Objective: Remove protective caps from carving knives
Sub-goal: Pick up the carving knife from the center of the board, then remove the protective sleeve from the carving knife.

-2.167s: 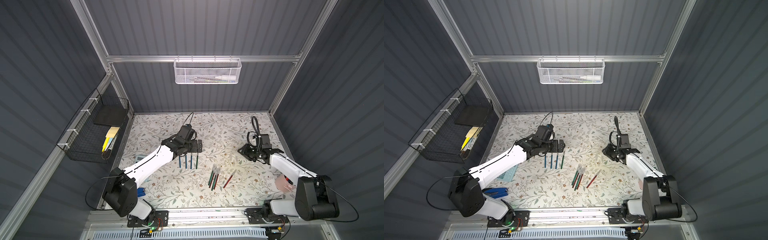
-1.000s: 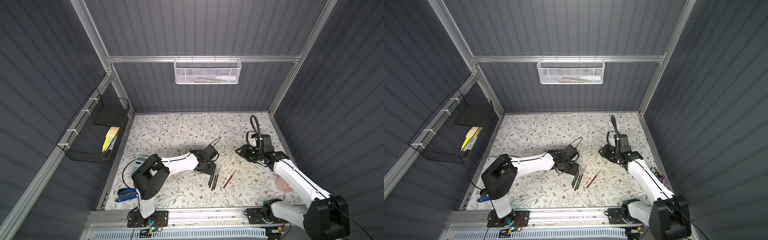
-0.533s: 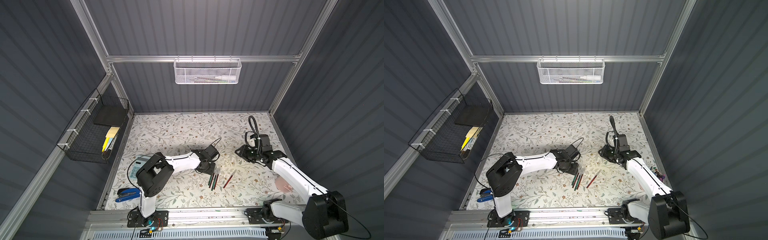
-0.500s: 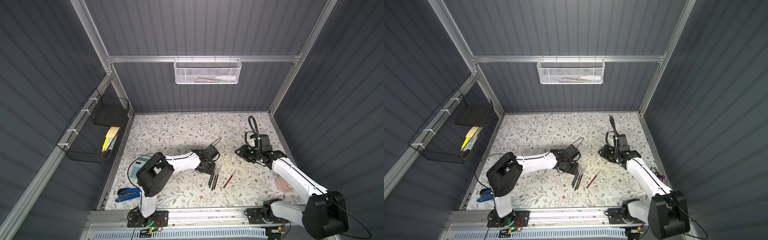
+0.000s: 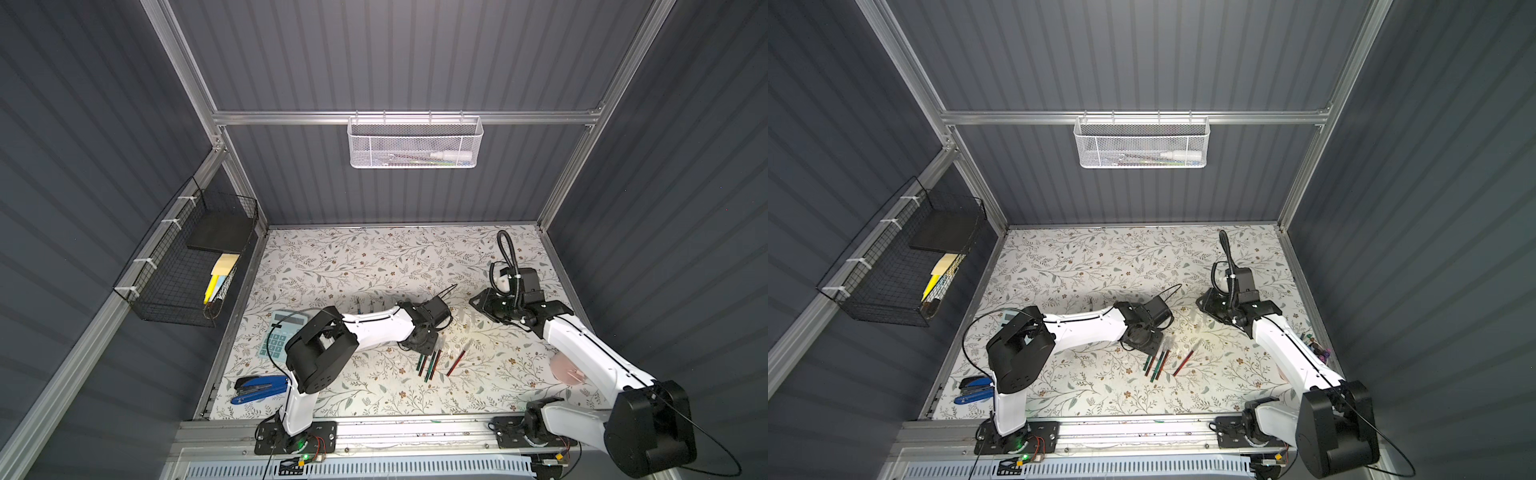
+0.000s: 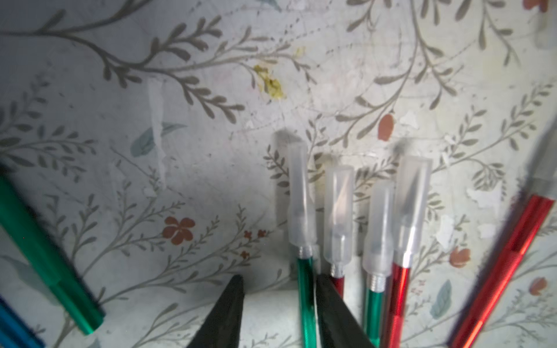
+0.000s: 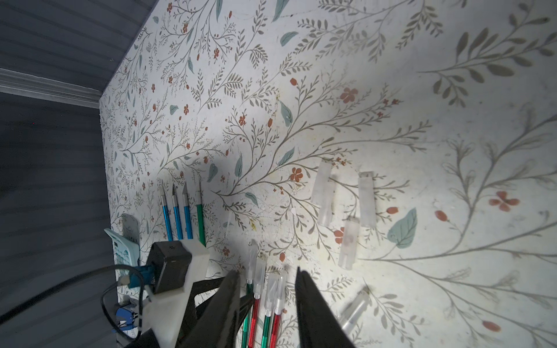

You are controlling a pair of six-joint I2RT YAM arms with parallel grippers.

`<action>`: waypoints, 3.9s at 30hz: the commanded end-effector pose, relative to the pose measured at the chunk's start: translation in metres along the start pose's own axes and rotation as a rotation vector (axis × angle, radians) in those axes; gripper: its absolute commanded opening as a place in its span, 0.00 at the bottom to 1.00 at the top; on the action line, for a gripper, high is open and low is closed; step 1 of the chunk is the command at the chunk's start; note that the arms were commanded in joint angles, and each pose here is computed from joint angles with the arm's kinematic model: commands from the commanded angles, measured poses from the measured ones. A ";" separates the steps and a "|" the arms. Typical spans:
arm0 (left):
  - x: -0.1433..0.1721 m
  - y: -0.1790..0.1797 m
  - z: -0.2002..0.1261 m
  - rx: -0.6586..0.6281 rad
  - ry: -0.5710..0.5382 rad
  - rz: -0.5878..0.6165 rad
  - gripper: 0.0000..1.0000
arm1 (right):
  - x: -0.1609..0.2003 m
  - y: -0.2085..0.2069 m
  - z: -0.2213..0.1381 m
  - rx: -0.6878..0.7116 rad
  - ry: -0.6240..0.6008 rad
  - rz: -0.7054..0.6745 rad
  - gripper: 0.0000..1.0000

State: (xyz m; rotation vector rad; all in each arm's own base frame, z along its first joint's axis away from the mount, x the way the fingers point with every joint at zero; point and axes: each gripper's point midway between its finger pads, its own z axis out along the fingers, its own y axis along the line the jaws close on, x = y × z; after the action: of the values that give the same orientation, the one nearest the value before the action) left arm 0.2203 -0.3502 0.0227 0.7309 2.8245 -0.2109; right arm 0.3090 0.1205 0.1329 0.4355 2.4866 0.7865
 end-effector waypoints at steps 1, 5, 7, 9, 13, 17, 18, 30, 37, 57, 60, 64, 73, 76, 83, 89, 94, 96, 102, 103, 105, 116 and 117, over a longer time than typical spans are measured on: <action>0.027 0.014 0.012 -0.091 0.101 0.017 0.41 | -0.002 0.005 0.001 -0.018 -0.004 -0.002 0.34; 0.035 0.015 0.013 -0.112 0.122 0.027 0.37 | 0.001 -0.001 0.009 0.001 0.018 0.008 0.34; 0.038 0.014 0.015 -0.107 0.128 0.030 0.28 | 0.002 -0.002 0.009 0.002 0.016 0.007 0.34; 0.039 0.015 0.016 -0.109 0.130 0.033 0.16 | 0.002 -0.003 0.009 0.004 0.018 0.008 0.34; 0.035 0.015 0.015 -0.112 0.114 0.035 0.04 | 0.002 -0.003 0.009 0.004 0.016 0.006 0.34; 0.028 0.011 0.011 -0.096 0.089 0.043 0.00 | 0.002 -0.003 0.009 0.005 0.017 0.006 0.34; 0.026 0.009 0.009 -0.091 0.085 0.044 0.00 | 0.002 -0.003 0.009 0.005 0.017 0.006 0.34; -0.016 0.003 -0.036 -0.069 -0.066 0.080 0.00 | 0.002 -0.004 0.008 0.006 0.011 0.007 0.34; -0.044 0.002 -0.069 -0.031 -0.187 0.096 0.00 | -0.002 0.006 0.007 -0.039 -0.003 0.003 0.32; -0.078 -0.023 -0.127 0.343 -0.323 0.061 0.00 | 0.007 0.102 0.009 -0.315 0.023 -0.089 0.53; -0.078 -0.023 -0.128 0.348 -0.321 0.057 0.00 | 0.007 0.113 0.011 -0.335 0.028 -0.102 0.49; -0.077 -0.023 -0.128 0.359 -0.316 0.052 0.00 | 0.009 0.120 0.017 -0.341 0.042 -0.110 0.44; -0.078 -0.016 -0.129 0.404 -0.306 0.011 0.00 | 0.010 0.120 0.020 -0.332 0.047 -0.111 0.35; -0.079 -0.012 -0.129 0.405 -0.312 0.001 0.00 | 0.011 0.118 0.019 -0.308 0.051 -0.122 0.33; -0.079 -0.009 -0.132 0.404 -0.320 0.004 0.00 | 0.014 0.122 0.022 -0.302 0.062 -0.132 0.31; -0.079 -0.009 -0.137 0.405 -0.328 0.005 0.00 | 0.017 0.123 0.026 -0.296 0.072 -0.128 0.38; -0.079 -0.006 -0.140 0.397 -0.341 0.005 0.00 | 0.018 0.116 0.028 -0.261 0.069 -0.132 0.41; -0.079 -0.006 -0.141 0.397 -0.341 0.006 0.00 | 0.019 0.114 0.029 -0.252 0.070 -0.133 0.41; -0.079 -0.007 -0.141 0.406 -0.337 0.006 0.00 | 0.020 0.120 0.031 -0.285 0.077 -0.137 0.33; -0.079 -0.007 -0.141 0.407 -0.335 0.005 0.00 | 0.020 0.122 0.031 -0.293 0.075 -0.139 0.31; -0.078 -0.008 -0.139 0.411 -0.332 0.004 0.00 | 0.019 0.125 0.030 -0.301 0.071 -0.141 0.28; -0.076 -0.009 -0.136 0.425 -0.318 0.000 0.00 | 0.015 0.124 0.026 -0.292 0.040 -0.147 0.05; -0.075 -0.009 -0.136 0.425 -0.318 -0.001 0.00 | 0.014 0.124 0.025 -0.291 0.036 -0.148 0.04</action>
State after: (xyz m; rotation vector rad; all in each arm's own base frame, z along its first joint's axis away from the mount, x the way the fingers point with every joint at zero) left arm 0.2609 -0.3691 0.1695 0.7048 2.4964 -0.8317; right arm 0.3244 0.2389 0.1761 0.1313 2.3852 1.1145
